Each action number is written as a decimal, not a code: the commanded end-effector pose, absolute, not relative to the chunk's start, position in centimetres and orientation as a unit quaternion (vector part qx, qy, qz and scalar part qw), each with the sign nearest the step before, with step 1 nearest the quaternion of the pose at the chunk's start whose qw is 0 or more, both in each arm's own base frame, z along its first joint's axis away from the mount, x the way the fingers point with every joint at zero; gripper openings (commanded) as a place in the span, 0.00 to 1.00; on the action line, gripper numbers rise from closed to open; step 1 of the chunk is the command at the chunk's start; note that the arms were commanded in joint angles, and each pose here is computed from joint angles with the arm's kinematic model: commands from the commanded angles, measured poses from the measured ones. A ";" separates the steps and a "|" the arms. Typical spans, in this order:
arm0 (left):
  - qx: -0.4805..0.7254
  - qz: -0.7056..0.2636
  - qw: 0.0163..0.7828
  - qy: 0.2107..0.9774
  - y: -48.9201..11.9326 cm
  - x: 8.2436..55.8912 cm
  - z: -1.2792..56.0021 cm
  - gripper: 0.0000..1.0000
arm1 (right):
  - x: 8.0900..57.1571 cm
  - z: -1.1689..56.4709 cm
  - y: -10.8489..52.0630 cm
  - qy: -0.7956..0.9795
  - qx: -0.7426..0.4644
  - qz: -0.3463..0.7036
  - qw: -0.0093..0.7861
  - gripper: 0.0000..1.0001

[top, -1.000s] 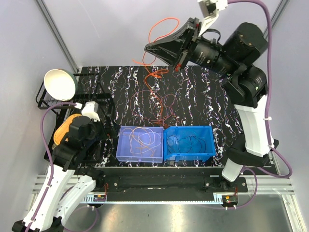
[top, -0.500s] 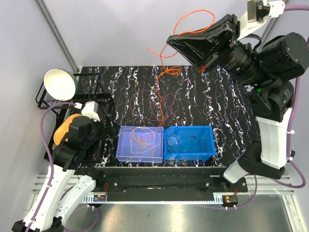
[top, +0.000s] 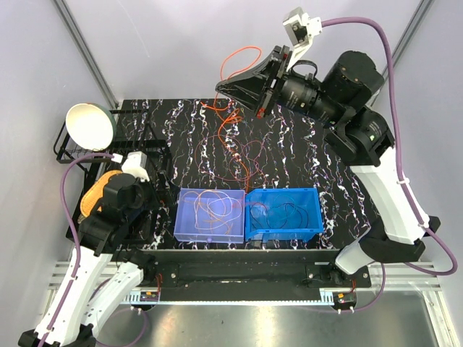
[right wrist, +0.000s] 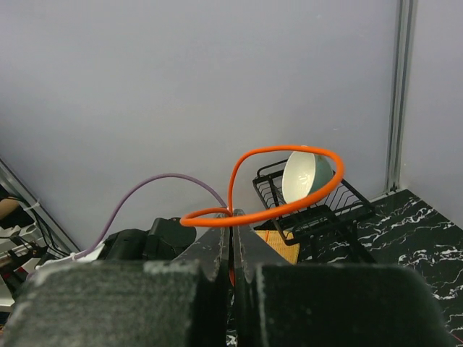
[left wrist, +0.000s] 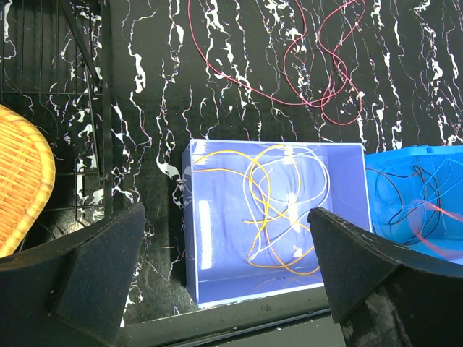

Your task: Untangle the cables

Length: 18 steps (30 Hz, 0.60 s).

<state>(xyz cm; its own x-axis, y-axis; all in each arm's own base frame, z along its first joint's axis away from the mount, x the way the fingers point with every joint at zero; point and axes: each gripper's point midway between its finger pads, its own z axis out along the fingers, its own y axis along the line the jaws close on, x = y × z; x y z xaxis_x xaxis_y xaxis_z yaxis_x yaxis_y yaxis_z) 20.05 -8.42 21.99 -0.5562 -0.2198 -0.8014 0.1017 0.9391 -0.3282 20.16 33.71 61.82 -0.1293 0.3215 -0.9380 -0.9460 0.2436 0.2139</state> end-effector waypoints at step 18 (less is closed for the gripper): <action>-0.042 -0.169 0.500 0.849 -8.0 21.0 23.2 0.99 | 18.8 61.3 36.0 0.510 -0.297 0.567 0.574 0.00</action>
<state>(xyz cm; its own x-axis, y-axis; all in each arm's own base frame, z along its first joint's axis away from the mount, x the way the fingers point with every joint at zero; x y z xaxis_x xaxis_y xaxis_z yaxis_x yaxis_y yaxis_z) 20.13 -8.24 21.99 -0.5542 -0.2249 -0.8014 0.0931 0.9400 -0.3282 20.25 36.27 58.93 -0.2038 0.2864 -0.9362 -0.9385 0.2150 0.2701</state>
